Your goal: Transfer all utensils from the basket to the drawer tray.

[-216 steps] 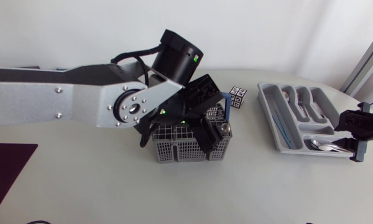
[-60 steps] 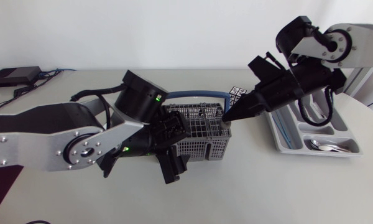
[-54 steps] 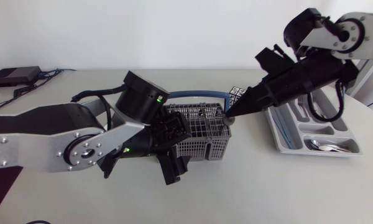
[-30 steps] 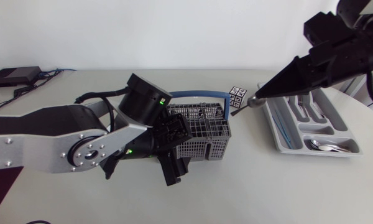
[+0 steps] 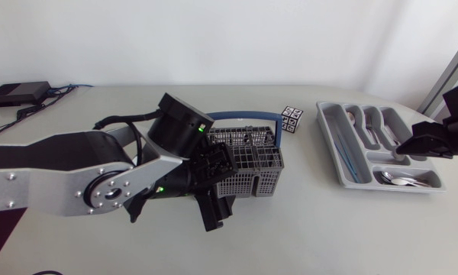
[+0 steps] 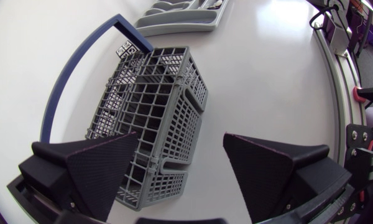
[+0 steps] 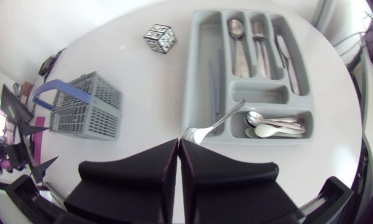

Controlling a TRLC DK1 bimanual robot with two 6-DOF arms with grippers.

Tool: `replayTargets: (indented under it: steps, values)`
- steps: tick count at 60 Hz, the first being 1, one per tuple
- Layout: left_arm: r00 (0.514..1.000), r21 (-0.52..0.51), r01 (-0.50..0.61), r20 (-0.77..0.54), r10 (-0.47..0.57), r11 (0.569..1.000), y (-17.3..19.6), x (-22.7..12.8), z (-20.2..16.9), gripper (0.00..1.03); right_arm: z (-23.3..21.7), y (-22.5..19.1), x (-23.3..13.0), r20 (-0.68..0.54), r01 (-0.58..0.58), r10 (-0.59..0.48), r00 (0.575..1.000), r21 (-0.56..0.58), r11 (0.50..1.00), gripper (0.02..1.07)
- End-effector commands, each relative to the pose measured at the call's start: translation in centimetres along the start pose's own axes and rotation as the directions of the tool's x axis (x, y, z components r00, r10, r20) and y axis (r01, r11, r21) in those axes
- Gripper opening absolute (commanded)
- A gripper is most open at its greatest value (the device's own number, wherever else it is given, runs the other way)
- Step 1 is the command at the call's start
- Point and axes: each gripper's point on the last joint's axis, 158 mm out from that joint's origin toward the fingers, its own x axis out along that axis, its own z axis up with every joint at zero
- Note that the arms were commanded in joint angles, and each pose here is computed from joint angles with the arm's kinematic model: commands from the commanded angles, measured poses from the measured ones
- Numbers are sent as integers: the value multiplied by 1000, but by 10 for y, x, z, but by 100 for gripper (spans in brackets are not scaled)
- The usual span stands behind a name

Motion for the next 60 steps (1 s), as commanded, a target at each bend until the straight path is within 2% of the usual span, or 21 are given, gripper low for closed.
replayTargets:
  steps: [1,17,26,40,45,51,54,60]
  values:
    - [1000,16,-3,-8,3,1000,-2,0,-3,98,-14,-23,14,-24,54,-52,998,87,995,8]
    - [1000,25,-15,-11,15,1000,-2,-2,-1,98,-24,-82,37,-20,190,-190,982,199,961,8]
    - [1000,25,-17,-10,17,1000,-2,-4,-2,98,-33,-103,57,-46,199,-193,980,255,946,8]
    - [999,18,-31,-8,32,999,2,-11,-4,98,-35,-126,76,-60,222,-214,975,279,934,8]
    - [999,7,-41,-9,41,999,7,-14,-8,98,-32,-122,82,-57,213,-205,977,267,940,24]
    - [998,-12,-58,-17,58,998,14,-17,-16,98,-20,-117,87,-32,216,-215,976,244,945,56]
    - [997,-25,-71,-22,70,997,20,-19,-21,98,-14,-115,87,-22,226,-227,974,226,947,60]
    - [995,-51,-95,-34,94,994,29,-24,-32,98,-3,-108,81,18,223,-231,973,196,955,60]
